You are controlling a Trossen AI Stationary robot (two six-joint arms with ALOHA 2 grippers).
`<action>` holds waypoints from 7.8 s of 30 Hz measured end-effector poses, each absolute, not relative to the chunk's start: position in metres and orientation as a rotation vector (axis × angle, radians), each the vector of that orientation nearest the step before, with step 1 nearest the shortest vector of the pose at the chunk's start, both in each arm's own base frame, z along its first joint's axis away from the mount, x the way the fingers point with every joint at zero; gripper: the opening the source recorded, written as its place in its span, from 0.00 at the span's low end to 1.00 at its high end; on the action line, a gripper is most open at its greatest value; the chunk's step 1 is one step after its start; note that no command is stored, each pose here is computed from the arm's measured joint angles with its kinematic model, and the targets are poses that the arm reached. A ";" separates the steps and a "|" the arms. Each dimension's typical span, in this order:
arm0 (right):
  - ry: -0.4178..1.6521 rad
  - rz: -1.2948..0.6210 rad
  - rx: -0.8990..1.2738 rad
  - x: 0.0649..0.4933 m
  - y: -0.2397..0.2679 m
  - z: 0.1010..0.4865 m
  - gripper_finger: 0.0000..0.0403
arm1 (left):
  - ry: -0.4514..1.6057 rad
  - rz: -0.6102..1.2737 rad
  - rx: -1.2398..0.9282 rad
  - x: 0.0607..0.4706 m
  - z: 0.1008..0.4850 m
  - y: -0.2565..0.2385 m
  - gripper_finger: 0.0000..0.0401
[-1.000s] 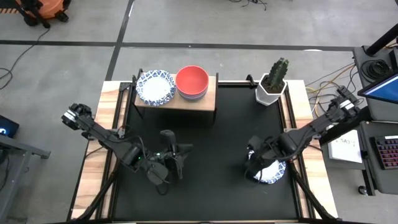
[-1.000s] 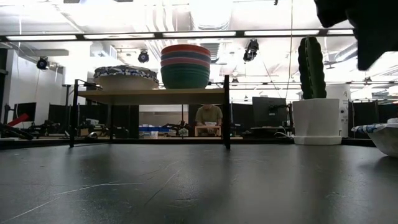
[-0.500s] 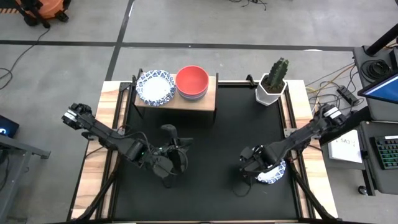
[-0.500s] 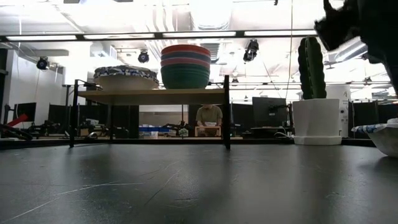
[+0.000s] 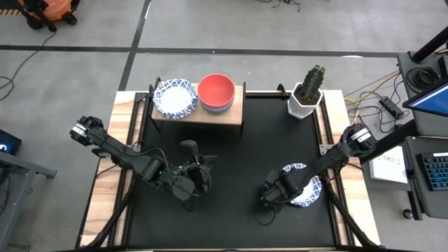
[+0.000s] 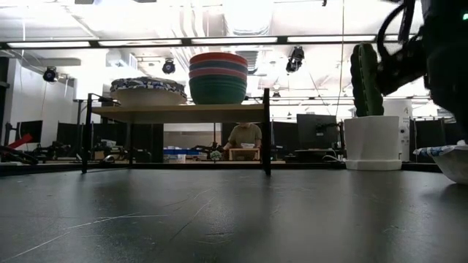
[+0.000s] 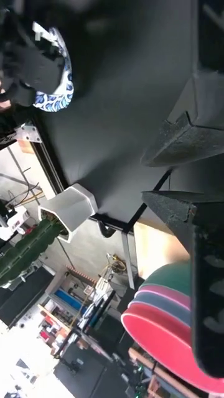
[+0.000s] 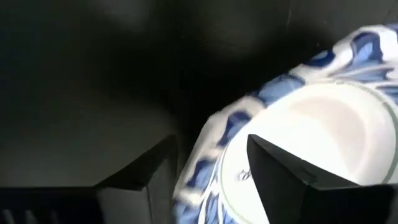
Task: Place and stack bowls onto a shelf
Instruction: Stack the white patterned bowl on top of the white patterned bowl on the shelf, then return to Home Position
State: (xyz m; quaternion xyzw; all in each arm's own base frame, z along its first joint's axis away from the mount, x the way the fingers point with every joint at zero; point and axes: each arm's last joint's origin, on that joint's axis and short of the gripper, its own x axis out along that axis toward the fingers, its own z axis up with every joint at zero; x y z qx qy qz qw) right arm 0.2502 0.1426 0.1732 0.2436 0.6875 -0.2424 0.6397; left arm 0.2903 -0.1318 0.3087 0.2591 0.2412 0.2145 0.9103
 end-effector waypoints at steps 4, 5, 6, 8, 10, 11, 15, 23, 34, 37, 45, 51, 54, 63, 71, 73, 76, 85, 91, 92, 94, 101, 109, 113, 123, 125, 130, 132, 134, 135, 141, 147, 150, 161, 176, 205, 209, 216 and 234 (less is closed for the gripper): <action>1.591 -0.540 0.513 0.252 0.142 0.167 0.30 | 0.499 0.378 0.477 0.291 0.308 -0.134 0.14; 1.594 -0.530 0.505 0.253 0.141 0.167 0.24 | 0.504 0.344 0.459 0.291 0.307 -0.134 0.14; 1.596 -0.515 0.496 0.253 0.140 0.167 0.19 | 0.509 0.304 0.440 0.292 0.306 -0.136 0.14; 1.584 -0.476 0.476 0.253 0.138 0.172 0.08 | 0.519 0.223 0.396 0.292 0.306 -0.138 0.14; 1.551 -0.414 0.473 0.253 0.138 0.180 0.05 | 0.526 0.162 0.352 0.292 0.305 -0.140 0.14; 1.530 -0.382 0.478 0.254 0.139 0.186 0.04 | 0.524 0.146 0.328 0.292 0.305 -0.141 0.14; 1.388 -0.213 0.432 0.262 0.142 0.215 0.02 | 0.509 0.139 0.247 0.293 0.306 -0.142 0.14; 0.934 0.301 0.123 0.294 0.158 0.260 0.02 | 0.484 0.042 0.206 0.296 0.309 -0.146 0.26; 0.784 0.439 -0.101 0.308 0.151 0.267 0.02 | 0.549 -0.172 0.311 0.310 0.284 -0.160 0.50; 0.775 0.444 -0.123 0.309 0.150 0.267 0.02 | 0.581 -0.149 0.320 0.318 0.272 -0.160 0.50; 0.775 0.435 -0.125 0.309 0.150 0.267 0.02 | 0.617 -0.126 0.318 0.325 0.258 -0.159 0.34; 0.760 0.424 -0.102 0.311 0.149 0.268 0.09 | 0.613 -0.144 0.346 0.323 0.261 -0.159 0.05; 0.730 0.415 -0.097 0.313 0.149 0.270 0.18 | 0.613 -0.147 0.348 0.323 0.261 -0.159 0.03; 0.660 0.388 -0.092 0.304 0.139 0.292 0.43 | 0.624 -0.140 0.356 0.311 0.275 -0.154 0.00; 0.502 0.338 -0.089 0.271 0.122 0.337 0.51 | 0.630 -0.079 0.356 0.265 0.318 -0.133 0.00; 0.468 0.331 -0.088 0.261 0.117 0.346 0.51 | 0.624 -0.016 0.373 0.251 0.330 -0.123 0.00; 0.430 0.300 -0.093 0.248 0.110 0.352 0.51 | 0.555 0.078 0.414 0.229 0.352 -0.108 0.00; 0.379 0.260 -0.099 0.233 0.101 0.335 0.51 | 0.396 0.518 0.515 0.171 0.415 -0.053 0.00; 0.354 0.260 -0.120 0.236 0.102 0.324 0.51 | 0.510 0.829 0.374 0.154 0.411 -0.006 0.00; 0.357 0.258 -0.121 0.235 0.102 0.322 0.51 | 0.540 0.868 0.350 0.154 0.407 0.001 0.00; 0.360 0.249 -0.123 0.236 0.101 0.320 0.51 | 0.625 0.874 0.301 0.157 0.395 0.015 0.00; 0.361 0.219 -0.121 0.236 0.100 0.319 0.51 | 0.821 0.937 0.204 0.180 0.364 0.055 0.00; 0.362 0.218 -0.119 0.236 0.100 0.319 0.51 | 0.890 0.951 0.214 0.199 0.351 0.065 0.09; 0.363 0.218 -0.119 0.236 0.100 0.318 0.51 | 0.894 0.947 0.213 0.205 0.349 0.067 0.18; 0.370 0.216 -0.113 0.236 0.100 0.316 0.51 | 0.881 0.788 0.095 0.211 0.348 0.063 0.41; 0.370 0.216 -0.113 0.236 0.100 0.316 0.51 | 0.863 0.761 0.076 0.211 0.354 0.062 0.44; 0.370 0.216 -0.115 0.236 0.100 0.316 0.51 | 0.806 0.763 0.059 0.208 0.370 0.061 0.50; 0.374 0.221 -0.143 0.235 0.100 0.312 0.51 | 0.772 0.742 0.036 0.206 0.375 0.056 0.50; 0.375 0.231 -0.195 0.235 0.100 0.305 0.51 | 0.725 0.687 0.004 0.204 0.378 0.047 0.50; 0.368 0.237 -0.223 0.235 0.100 0.301 0.51 | 0.695 0.654 -0.009 0.204 0.378 0.040 0.50; 0.281 0.222 -0.287 0.228 0.087 0.283 0.51 | 0.496 0.366 0.016 0.199 0.360 -0.016 0.48; 0.184 0.157 -0.211 0.207 0.051 0.267 0.51 | 0.294 0.082 0.200 0.185 0.311 -0.061 0.46; 0.194 0.077 -0.150 0.195 0.032 0.255 0.51 | 0.201 0.069 0.206 0.175 0.291 -0.059 0.44; 0.134 0.012 -0.119 0.151 0.013 0.225 0.42 | 0.042 0.134 0.131 0.135 0.265 -0.015 0.18; 0.012 -0.111 -0.123 0.094 0.002 0.222 0.23 | -0.021 0.134 0.067 0.110 0.235 0.022 0.00; -0.034 -0.003 -0.096 0.099 0.005 0.170 0.09 | -0.107 0.178 -0.029 0.099 0.179 0.022 0.00; -0.013 -0.115 -0.111 0.099 0.002 0.169 0.09 | -0.105 0.211 -0.032 0.099 0.179 0.023 0.00; -0.007 -0.113 -0.103 0.099 0.002 0.169 0.09 | -0.096 0.213 -0.032 0.099 0.178 0.023 0.00; -0.005 -0.114 -0.103 0.099 0.002 0.168 0.09 | -0.096 0.212 -0.032 0.099 0.178 0.023 0.00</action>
